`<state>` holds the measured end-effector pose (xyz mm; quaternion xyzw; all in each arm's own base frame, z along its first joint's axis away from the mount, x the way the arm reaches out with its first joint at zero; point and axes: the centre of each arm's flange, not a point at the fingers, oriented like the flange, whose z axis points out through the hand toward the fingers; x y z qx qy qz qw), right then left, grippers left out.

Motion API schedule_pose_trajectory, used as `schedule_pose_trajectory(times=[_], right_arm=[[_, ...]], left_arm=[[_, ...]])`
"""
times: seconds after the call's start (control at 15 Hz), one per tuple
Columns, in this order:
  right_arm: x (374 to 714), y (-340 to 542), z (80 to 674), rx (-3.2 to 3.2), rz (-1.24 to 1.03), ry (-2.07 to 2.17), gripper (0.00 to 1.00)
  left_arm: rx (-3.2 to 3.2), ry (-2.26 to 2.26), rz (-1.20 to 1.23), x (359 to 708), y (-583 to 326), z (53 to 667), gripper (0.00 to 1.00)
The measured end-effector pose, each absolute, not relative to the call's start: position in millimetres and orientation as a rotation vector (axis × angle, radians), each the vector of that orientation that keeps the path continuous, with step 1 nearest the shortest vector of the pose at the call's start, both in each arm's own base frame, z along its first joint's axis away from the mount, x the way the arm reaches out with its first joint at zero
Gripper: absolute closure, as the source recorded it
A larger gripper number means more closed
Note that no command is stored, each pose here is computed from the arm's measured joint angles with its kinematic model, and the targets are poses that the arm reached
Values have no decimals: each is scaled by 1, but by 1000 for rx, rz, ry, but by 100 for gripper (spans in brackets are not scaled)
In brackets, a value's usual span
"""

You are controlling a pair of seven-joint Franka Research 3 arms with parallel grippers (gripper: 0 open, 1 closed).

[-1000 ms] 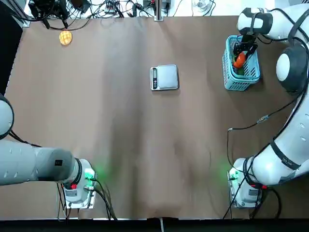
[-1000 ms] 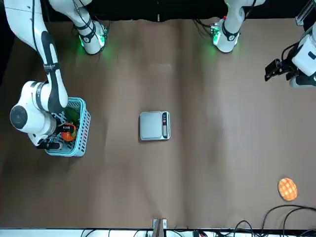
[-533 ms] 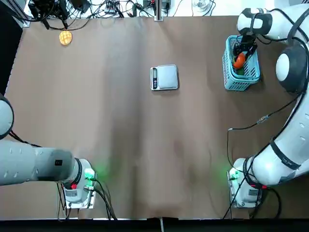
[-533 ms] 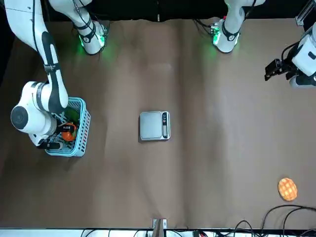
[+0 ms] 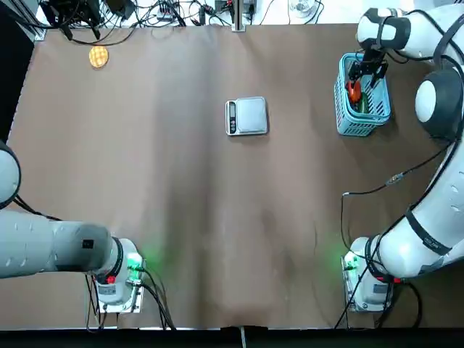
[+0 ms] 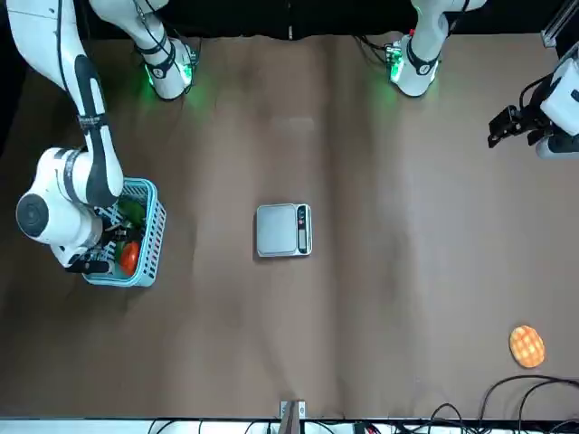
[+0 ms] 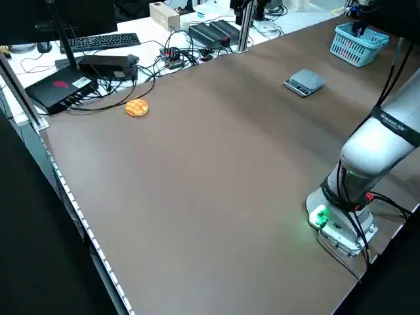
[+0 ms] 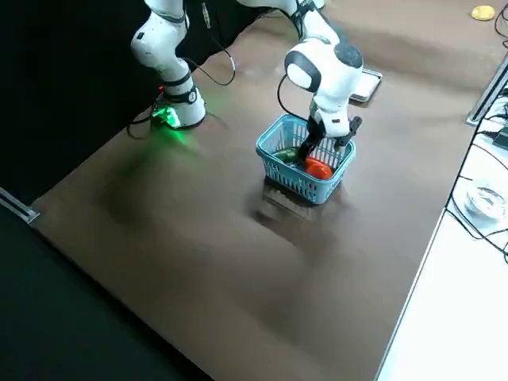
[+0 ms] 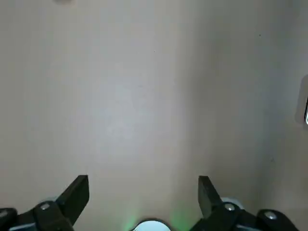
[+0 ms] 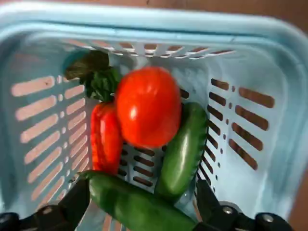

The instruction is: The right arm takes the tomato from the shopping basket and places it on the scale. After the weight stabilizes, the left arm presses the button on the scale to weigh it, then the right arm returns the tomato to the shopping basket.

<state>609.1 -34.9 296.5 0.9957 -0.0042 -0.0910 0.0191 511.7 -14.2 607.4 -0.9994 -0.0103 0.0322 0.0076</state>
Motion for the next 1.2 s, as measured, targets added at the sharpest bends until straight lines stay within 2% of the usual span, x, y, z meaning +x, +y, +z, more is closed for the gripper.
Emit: schedule_pose_trajectory(times=[0.33, 0.53, 0.73, 0.8, 0.93, 1.2], right_arm=[[623, -35, 406, 3133, -171, -10, 0], [609, -31, 474, 3168, -99, 11, 0], [591, -30, 527, 3183, -147, 30, 0], [583, -30, 572, 3184, -170, 38, 0], [578, -29, 600, 3185, -164, 44, 0], [580, -29, 615, 3182, -108, 46, 0]], left_arm=[[-3125, -34, 99, 512, -14, 608, 0], [-3125, -41, 90, 512, -11, 611, 0], [-3126, -55, 74, 513, -7, 616, 0], [-3127, -56, 72, 513, -6, 616, 0], [-3127, -56, 72, 513, -6, 616, 0], [-3127, -56, 72, 513, -6, 616, 0]])
